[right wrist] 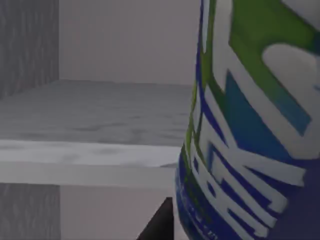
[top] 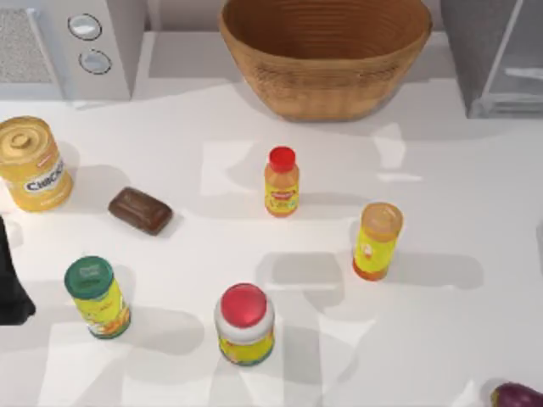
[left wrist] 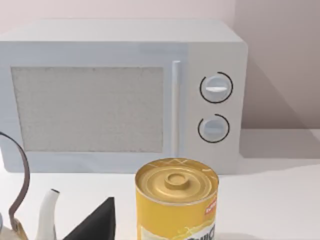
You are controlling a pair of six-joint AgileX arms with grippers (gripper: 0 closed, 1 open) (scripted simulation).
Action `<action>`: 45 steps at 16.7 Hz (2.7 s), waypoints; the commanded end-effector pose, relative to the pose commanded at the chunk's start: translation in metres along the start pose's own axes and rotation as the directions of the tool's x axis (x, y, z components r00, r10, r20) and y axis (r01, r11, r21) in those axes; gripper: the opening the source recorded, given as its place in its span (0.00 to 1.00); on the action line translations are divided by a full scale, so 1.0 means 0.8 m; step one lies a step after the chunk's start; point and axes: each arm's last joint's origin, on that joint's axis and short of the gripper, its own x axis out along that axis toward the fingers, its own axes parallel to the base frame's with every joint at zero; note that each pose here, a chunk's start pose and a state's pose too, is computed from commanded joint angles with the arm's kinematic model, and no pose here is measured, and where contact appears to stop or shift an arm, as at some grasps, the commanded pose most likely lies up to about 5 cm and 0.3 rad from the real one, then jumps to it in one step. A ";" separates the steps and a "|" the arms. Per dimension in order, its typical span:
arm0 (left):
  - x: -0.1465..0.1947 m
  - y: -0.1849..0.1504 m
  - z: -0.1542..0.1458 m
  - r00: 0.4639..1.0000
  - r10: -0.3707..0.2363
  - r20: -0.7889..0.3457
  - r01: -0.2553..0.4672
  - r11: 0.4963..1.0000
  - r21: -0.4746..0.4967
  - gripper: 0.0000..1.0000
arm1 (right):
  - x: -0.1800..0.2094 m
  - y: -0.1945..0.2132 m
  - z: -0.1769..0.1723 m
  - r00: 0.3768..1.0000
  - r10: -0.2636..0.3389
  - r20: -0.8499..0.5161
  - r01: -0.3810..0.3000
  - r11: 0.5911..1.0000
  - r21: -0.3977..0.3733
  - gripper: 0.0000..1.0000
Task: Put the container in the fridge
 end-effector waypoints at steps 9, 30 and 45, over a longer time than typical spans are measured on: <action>0.000 0.000 0.000 1.000 0.000 0.000 0.000 1.000 0.000 1.00 | -0.007 -0.027 -0.137 0.983 0.035 -0.182 -0.026 0.998 0.052 0.01; 0.000 0.000 0.000 1.000 0.000 0.000 0.000 1.000 0.000 1.00 | 0.117 -0.022 -0.158 0.982 0.038 -0.182 -0.029 0.998 0.052 0.01; 0.000 0.000 0.000 1.000 0.000 0.000 0.000 1.000 0.000 1.00 | 0.117 -0.022 -0.158 0.982 0.038 -0.182 -0.029 0.998 0.052 1.00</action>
